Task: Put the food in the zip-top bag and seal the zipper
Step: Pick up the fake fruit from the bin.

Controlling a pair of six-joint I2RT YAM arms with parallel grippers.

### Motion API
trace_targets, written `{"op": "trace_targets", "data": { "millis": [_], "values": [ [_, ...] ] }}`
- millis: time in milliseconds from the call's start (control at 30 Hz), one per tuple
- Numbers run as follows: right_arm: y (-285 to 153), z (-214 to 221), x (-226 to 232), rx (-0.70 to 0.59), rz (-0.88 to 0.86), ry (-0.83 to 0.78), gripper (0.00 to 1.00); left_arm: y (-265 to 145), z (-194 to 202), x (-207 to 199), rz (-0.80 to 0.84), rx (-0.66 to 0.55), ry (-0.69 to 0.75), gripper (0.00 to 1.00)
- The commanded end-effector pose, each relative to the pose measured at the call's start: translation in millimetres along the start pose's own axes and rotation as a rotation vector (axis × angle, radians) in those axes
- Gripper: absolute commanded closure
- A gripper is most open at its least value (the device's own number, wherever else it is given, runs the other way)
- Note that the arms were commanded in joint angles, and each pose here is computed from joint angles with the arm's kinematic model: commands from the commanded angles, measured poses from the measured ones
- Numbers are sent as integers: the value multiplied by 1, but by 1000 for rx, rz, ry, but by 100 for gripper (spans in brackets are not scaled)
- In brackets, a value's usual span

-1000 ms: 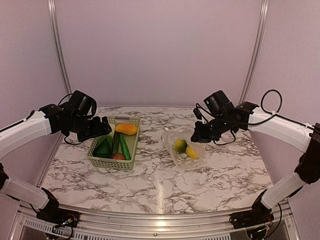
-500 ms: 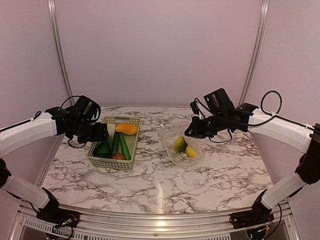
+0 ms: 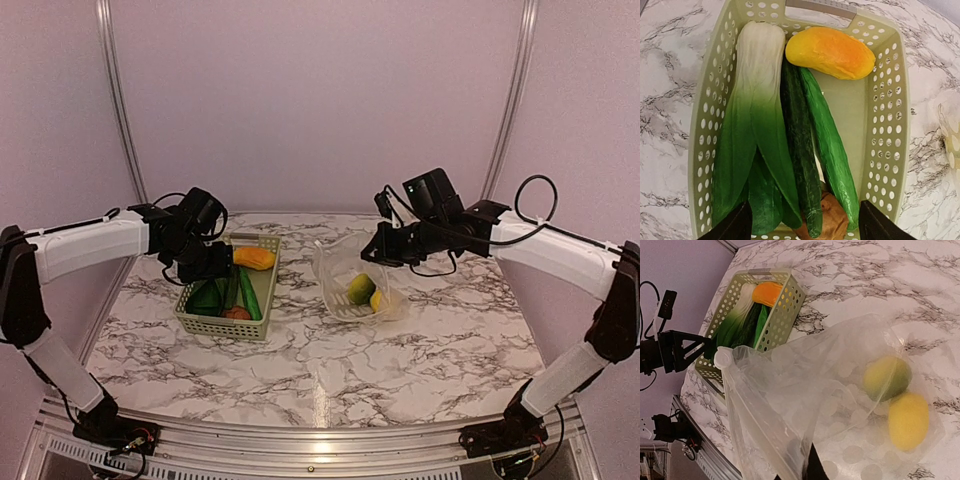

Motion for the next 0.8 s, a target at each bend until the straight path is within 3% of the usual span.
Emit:
{"op": "trace_targets", "data": {
  "millis": [0, 100, 333, 500, 767],
  "values": [
    [2, -7, 8, -30, -22, 6, 98, 9, -18, -23, 98, 26, -20, 30],
    [6, -8, 9, -19, -35, 10, 98, 20, -23, -31, 113, 50, -22, 36],
    [8, -10, 11, -5, -38, 4, 98, 38, -37, -44, 111, 61, -98, 39],
    [9, -7, 8, 4, -18, 0, 98, 50, -54, -47, 49, 3, -182, 35],
    [5, -6, 6, -3, -5, 4, 97, 71, -76, -53, 109, -37, -402, 31]
  ]
}}
Point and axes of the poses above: each gripper's point midway between its finger pads, its own y axis out along the fingers, its own x axis along the line the jaws close on, z = x × y, the point moved 8 cm from there along -y, back along the fingers, and after that the axes turned 3 degrees about y, right-handed, at the moved point
